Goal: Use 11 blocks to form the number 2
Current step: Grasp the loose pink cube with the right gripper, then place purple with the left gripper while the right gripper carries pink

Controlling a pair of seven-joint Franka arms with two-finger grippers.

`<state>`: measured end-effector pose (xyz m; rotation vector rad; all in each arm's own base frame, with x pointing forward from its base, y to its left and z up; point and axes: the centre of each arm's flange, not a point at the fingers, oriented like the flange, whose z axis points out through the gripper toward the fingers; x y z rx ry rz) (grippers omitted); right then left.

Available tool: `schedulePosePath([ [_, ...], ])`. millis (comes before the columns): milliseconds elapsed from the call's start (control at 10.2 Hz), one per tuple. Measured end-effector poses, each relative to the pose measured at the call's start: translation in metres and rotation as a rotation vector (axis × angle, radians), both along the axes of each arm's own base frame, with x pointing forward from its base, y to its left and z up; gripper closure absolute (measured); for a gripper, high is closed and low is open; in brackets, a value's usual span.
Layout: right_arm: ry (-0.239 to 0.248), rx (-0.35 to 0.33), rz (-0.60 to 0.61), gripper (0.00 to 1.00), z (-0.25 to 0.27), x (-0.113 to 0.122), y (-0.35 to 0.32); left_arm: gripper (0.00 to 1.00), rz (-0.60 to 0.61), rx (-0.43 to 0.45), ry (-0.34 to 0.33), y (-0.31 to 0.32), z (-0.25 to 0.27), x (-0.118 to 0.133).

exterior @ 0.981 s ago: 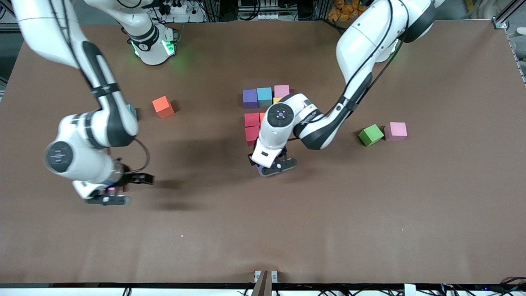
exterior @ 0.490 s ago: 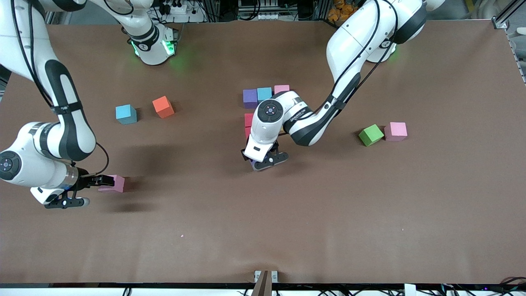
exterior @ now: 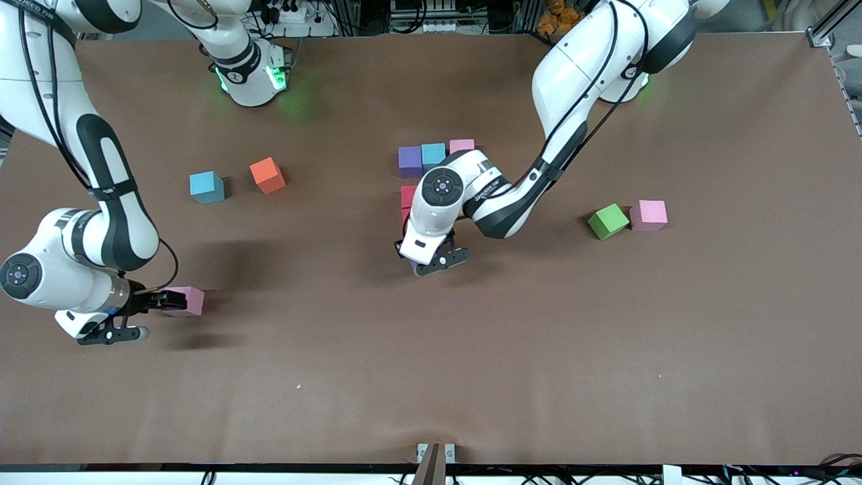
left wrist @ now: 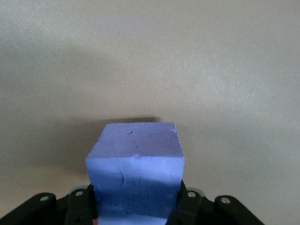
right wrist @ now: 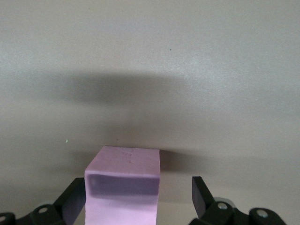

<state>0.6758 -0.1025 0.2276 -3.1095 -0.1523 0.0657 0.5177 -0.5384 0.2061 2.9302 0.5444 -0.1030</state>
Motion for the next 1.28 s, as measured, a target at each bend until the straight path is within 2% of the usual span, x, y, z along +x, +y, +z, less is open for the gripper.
schedulePosePath([
  [490, 0.002, 0.006, 0.006, 0.00, -0.004, 0.001, 0.005, 0.43, -0.060, 0.002, 0.040, 0.001, -0.002, -0.003],
  [1079, 0.040, 0.016, 0.014, 0.00, -0.026, -0.005, 0.010, 0.43, -0.130, -0.009, 0.026, 0.000, 0.001, -0.001],
  [1177, 0.043, 0.017, 0.016, 0.03, -0.028, -0.006, 0.010, 0.43, -0.142, -0.012, 0.021, 0.000, 0.002, -0.001],
  [1275, 0.045, 0.017, 0.017, 0.17, -0.029, -0.007, 0.010, 0.43, -0.151, -0.013, 0.019, -0.001, 0.002, -0.001],
])
